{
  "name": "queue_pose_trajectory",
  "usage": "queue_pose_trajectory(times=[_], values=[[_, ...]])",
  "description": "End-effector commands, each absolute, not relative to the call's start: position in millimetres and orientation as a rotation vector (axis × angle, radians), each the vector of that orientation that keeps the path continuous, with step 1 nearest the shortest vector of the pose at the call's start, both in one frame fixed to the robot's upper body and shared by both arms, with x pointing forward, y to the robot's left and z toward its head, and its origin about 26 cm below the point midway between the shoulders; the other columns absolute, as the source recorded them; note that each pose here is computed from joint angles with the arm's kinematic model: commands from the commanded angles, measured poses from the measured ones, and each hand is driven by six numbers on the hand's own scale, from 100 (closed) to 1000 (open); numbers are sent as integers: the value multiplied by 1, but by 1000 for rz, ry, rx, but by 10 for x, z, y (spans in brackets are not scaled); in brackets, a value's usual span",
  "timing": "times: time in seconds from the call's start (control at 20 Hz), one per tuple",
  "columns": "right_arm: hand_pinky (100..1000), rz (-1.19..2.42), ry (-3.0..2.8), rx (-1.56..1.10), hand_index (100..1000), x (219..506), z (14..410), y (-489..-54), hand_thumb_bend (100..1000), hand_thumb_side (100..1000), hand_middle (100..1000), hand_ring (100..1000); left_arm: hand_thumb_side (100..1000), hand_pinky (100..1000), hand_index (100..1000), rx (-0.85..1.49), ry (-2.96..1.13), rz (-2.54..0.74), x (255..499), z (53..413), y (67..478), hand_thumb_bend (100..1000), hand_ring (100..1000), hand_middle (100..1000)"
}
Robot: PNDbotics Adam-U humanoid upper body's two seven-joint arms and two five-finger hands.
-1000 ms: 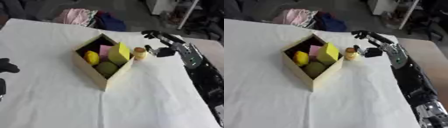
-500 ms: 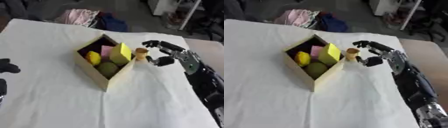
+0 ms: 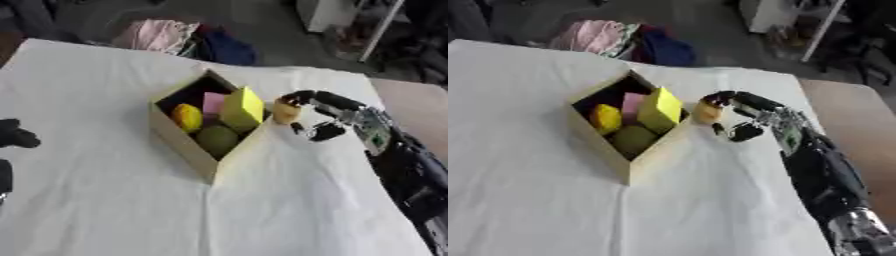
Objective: Pick up objects on the table and place them in the box.
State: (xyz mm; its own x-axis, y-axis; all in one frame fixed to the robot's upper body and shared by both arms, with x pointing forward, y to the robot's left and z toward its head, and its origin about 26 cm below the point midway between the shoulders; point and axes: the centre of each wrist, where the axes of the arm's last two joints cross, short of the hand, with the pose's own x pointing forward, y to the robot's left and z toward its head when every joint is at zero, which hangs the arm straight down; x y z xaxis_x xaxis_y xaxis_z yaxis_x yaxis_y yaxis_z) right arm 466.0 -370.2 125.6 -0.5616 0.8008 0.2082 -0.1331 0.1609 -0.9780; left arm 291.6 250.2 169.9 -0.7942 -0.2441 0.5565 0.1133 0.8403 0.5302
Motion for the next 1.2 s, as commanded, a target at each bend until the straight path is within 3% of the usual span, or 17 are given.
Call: queue_pose_trajectory(times=[0.05,0.45,0.75,0.95,1.0,1.2], values=[[773,1509,-1666,-685,917,4693,1317,-3668,100,208,792,757,568,777,828,99,-2412,-757,2913,1785,2488,100,674,641],[750,1483,-1706,-725,908,4733,1309,-3528,100,207,775,742,571,777,829,94,-2421,-763,2917,1798,2484,100,675,642],[677,1433,-1700,-819,880,4733,1304,-3516,100,206,736,689,571,777,829,91,-2422,-766,2918,1802,2482,100,676,643],[551,1385,-1736,-896,786,4732,1306,-3504,100,187,593,567,570,777,829,90,-2422,-768,2919,1803,2479,100,677,643],[498,1373,-1751,-913,728,4732,1308,-3502,100,179,525,520,571,777,829,90,-2422,-768,2919,1803,2479,100,677,643],[416,1329,-1847,-993,586,4735,1368,-3494,100,151,395,450,569,776,829,91,-2421,-768,2918,1801,2480,100,677,643]])
